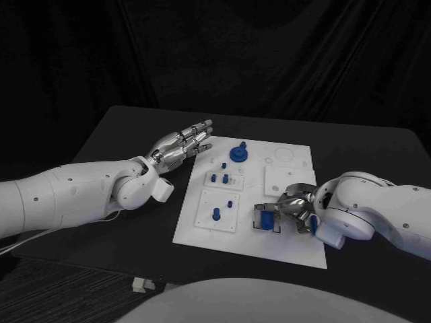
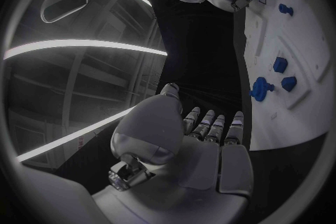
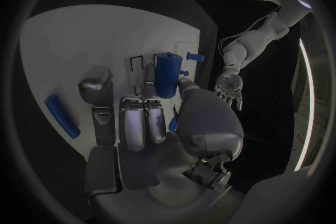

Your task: Assemble the parts on the task board

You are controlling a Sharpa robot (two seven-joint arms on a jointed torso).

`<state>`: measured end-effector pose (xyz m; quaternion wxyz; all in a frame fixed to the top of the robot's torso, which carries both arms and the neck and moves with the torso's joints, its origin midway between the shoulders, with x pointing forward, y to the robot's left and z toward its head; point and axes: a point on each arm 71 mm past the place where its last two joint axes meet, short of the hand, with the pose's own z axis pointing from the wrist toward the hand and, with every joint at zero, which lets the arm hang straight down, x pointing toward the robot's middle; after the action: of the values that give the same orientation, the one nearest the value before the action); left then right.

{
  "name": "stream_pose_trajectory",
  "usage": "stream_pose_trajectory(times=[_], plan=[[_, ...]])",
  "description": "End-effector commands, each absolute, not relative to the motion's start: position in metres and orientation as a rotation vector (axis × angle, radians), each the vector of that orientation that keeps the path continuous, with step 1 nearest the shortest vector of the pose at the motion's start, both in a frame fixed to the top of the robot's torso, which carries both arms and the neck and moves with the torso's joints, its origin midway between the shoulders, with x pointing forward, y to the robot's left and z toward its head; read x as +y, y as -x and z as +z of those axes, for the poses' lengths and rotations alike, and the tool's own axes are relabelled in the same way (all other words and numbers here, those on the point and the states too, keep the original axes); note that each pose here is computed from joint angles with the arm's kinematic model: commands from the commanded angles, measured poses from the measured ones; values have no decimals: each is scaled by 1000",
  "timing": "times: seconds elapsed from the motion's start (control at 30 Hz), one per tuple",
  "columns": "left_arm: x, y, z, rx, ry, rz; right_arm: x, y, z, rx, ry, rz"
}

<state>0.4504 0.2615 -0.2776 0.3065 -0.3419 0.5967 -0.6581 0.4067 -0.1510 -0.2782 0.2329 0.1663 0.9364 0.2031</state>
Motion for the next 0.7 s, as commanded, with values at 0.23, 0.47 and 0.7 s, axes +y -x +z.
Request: stream_pose_trajectory(times=[0.23, 0.47, 0.7], plan=[[260, -449, -269, 1453, 850, -1838, -153, -407, -280, 2579, -447, 533], [261, -449, -269, 1454, 851, -1838, -153, -407, -280, 2578, -448, 532], [260, -449, -270, 1455, 851, -1839, -152, -407, -280, 2576, -437, 530]])
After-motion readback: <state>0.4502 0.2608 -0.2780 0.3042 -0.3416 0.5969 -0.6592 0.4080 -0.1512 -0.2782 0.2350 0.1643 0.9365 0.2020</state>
